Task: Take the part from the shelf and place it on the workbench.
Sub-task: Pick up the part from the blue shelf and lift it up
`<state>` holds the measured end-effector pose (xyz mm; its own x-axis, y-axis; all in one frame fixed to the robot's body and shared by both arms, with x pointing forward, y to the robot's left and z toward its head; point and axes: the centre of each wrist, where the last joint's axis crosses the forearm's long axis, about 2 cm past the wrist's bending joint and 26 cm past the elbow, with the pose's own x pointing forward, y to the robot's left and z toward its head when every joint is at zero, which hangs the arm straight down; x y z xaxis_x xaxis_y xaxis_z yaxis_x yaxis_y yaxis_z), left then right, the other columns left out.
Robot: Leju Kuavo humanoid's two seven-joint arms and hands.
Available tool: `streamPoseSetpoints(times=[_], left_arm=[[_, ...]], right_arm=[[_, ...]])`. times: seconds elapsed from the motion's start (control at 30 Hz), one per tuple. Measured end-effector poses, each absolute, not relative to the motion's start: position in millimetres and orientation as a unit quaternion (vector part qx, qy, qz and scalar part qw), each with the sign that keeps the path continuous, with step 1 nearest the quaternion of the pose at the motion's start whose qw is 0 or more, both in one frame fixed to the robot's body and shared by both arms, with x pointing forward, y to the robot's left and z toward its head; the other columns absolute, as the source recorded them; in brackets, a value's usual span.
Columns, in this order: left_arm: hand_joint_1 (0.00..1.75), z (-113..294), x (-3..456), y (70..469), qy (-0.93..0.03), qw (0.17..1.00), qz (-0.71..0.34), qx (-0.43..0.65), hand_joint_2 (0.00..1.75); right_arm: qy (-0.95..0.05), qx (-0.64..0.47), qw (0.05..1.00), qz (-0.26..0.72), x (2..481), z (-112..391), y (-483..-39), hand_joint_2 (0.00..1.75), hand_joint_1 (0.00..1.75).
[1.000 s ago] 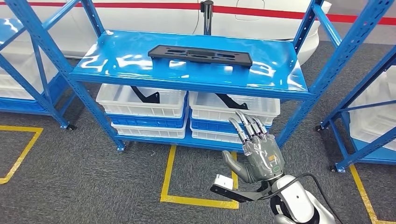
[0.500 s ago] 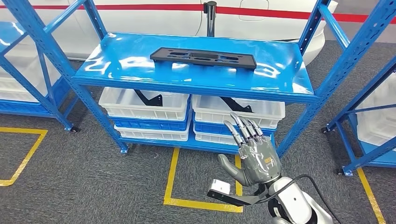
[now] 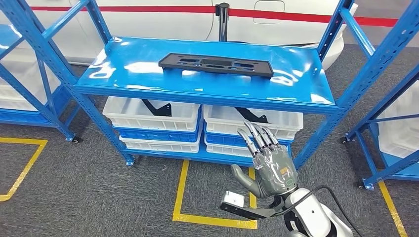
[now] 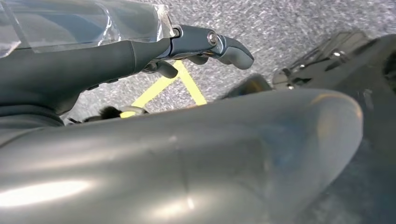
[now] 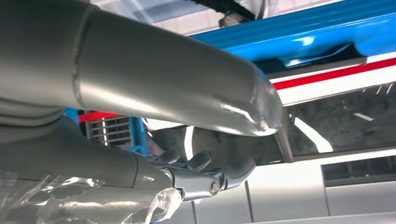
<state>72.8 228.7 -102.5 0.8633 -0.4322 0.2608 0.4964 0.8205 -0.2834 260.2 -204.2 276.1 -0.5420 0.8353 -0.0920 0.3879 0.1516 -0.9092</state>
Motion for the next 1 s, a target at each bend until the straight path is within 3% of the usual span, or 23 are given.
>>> streamPoseSetpoints(times=[1.0], left_arm=[[0.0,-103.0,70.2,228.3,-0.093,0.953,-0.236,-0.166,0.0]], right_arm=[[-0.73,-0.415,0.217,0.498,257.5,276.7,-201.2,0.0,0.0]])
